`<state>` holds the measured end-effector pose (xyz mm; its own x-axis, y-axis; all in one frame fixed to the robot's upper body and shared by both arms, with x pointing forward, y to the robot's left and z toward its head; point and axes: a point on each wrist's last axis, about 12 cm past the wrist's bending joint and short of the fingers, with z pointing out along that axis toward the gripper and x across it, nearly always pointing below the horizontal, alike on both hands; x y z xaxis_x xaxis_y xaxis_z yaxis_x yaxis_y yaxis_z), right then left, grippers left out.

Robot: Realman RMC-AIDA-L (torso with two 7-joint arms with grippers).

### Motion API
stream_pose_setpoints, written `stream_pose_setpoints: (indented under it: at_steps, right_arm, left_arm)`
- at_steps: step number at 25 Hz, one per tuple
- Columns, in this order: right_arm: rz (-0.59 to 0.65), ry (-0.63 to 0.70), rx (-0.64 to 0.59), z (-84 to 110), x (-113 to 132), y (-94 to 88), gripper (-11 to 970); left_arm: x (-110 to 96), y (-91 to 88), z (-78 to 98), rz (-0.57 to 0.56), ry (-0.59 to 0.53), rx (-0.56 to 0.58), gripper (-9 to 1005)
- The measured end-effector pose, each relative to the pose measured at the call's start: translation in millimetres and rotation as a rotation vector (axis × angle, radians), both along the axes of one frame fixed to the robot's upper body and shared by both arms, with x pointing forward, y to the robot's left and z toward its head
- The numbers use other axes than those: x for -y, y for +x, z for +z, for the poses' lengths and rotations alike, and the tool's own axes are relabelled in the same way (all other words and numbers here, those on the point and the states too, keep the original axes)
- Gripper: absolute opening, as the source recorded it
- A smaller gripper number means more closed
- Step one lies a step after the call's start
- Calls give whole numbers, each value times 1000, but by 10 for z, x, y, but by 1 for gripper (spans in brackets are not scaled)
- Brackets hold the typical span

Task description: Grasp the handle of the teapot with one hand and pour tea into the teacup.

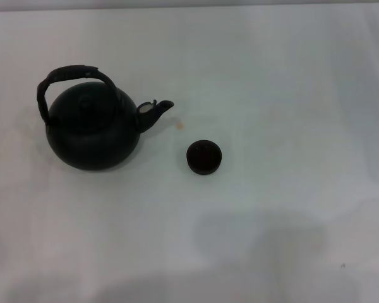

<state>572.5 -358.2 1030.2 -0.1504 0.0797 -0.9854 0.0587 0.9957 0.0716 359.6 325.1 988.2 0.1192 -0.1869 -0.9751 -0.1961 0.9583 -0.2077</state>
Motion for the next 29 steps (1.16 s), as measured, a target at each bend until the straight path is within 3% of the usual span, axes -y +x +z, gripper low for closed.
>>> stream_pose_setpoints:
  at_steps: [10, 29]
  right_arm:
    - [56, 53, 23, -13, -81, -56, 835]
    - [53, 91, 15, -38, -110, -70, 835]
  left_arm:
    - [-32, 346, -22, -14, 5, -43, 873]
    - [-13, 488, 29, -34, 16, -14, 873]
